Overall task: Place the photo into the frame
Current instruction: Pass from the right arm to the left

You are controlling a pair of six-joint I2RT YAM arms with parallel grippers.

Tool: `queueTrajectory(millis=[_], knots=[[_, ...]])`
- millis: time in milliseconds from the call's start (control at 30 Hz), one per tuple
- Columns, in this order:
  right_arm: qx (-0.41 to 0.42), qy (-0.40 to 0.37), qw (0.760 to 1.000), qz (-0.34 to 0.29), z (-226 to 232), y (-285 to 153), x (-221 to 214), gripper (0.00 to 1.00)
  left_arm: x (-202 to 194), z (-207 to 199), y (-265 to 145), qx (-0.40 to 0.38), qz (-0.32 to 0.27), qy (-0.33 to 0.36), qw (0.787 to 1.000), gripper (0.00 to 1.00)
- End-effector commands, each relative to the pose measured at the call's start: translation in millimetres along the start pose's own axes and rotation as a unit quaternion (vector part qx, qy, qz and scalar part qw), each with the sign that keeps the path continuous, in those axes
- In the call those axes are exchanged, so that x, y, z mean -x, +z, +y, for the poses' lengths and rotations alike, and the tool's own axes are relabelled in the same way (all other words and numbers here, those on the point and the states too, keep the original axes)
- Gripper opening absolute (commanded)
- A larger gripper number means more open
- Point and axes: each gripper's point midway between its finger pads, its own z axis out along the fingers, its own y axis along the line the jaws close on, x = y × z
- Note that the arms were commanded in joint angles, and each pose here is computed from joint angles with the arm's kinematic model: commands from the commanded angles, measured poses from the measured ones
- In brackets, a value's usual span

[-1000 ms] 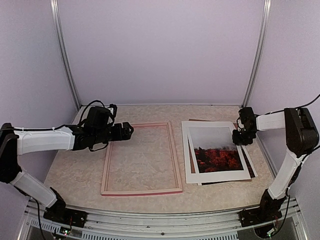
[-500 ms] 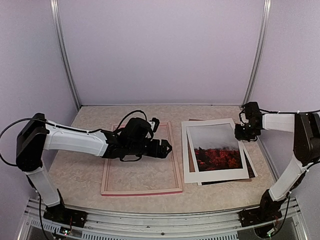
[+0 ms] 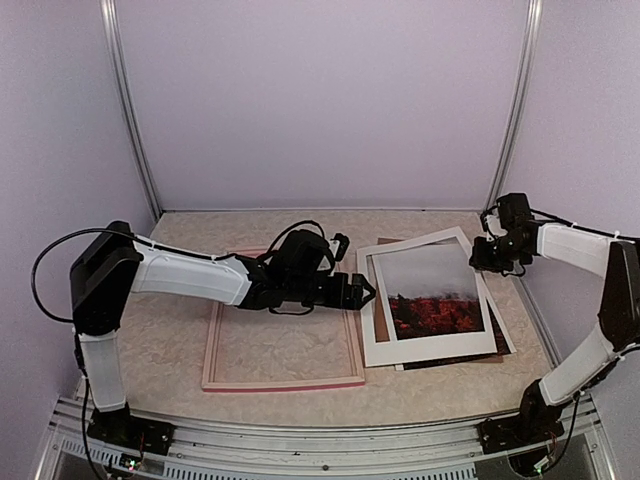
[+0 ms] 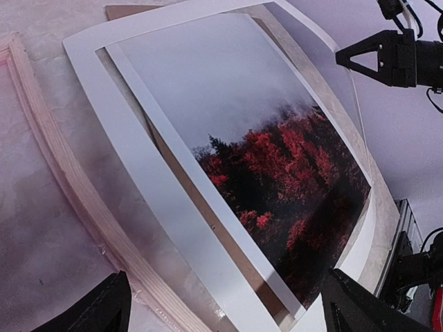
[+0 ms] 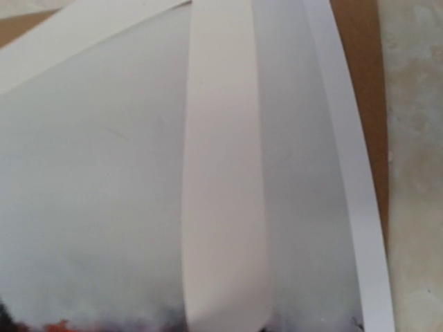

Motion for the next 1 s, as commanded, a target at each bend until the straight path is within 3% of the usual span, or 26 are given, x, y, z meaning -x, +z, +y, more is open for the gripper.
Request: queueTrajectory(millis=[0, 400, 967], knots=[[0.021, 0.006, 1.0, -0.023, 7, -20, 18, 0.17, -2, -16, 20, -0.034, 0.015, -0.021, 0.999, 0.95], [0.033, 0.009, 0.999, -0.019, 11, -21, 13, 0.17, -23, -11, 43, -0.055, 0.058, -0.1, 0.992, 0.95], [0.034, 0.006, 0.999, -0.04, 11, -45, 33, 0.17, -27, -7, 61, -0.031, 0.058, -0.077, 0.995, 0.96]])
